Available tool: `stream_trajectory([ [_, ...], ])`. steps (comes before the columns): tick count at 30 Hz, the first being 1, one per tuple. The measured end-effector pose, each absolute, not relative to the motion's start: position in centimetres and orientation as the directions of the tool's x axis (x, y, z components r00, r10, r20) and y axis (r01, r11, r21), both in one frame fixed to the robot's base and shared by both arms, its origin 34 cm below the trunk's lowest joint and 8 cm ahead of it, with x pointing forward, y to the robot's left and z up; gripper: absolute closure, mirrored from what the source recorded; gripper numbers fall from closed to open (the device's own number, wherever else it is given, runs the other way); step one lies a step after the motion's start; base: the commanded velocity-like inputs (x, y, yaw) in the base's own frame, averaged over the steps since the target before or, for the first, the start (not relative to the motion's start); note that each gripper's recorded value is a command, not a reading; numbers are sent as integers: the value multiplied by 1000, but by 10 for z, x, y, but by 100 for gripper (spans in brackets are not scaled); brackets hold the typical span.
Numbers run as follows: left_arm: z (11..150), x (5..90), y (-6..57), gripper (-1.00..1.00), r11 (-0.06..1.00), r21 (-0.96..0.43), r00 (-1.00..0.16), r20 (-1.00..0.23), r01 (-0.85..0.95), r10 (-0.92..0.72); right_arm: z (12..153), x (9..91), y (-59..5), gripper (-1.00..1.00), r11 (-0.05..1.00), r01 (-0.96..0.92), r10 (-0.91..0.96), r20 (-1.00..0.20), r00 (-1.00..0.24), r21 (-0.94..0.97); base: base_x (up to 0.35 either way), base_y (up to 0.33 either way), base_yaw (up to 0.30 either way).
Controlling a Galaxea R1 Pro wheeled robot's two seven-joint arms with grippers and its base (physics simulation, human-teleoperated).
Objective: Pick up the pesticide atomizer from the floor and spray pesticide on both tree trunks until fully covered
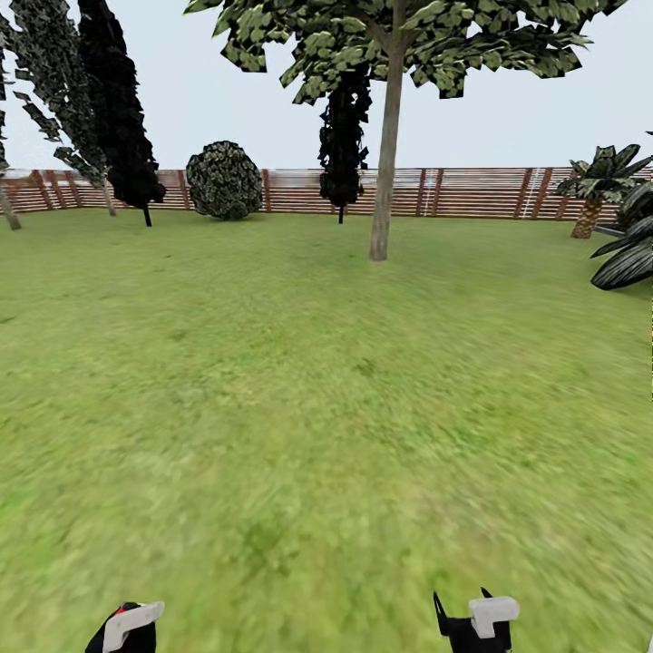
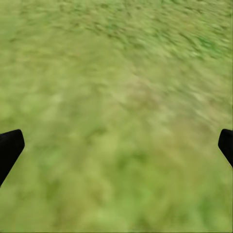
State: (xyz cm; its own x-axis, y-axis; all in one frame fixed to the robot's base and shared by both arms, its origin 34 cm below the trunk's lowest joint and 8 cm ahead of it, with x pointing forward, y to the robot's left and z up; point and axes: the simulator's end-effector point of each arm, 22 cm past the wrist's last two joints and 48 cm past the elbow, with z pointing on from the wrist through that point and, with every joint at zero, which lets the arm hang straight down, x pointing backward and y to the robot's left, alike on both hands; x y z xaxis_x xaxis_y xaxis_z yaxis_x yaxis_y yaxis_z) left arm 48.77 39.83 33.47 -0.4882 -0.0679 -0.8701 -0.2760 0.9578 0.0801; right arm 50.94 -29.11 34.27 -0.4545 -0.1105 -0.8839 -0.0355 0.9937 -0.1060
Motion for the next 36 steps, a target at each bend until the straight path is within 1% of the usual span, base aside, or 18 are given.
stream_trajectory([
  [7,335,488,398,100,958,80,-489,-870,-275,-68,343,509,-291,-100,994,-36,-111,-884,-455,-106,340,0,-124],
  [36,335,488,398,100,958,80,-489,-870,-276,-68,342,509,-291,-100,994,-36,-111,-883,-456,-106,340,0,-2],
])
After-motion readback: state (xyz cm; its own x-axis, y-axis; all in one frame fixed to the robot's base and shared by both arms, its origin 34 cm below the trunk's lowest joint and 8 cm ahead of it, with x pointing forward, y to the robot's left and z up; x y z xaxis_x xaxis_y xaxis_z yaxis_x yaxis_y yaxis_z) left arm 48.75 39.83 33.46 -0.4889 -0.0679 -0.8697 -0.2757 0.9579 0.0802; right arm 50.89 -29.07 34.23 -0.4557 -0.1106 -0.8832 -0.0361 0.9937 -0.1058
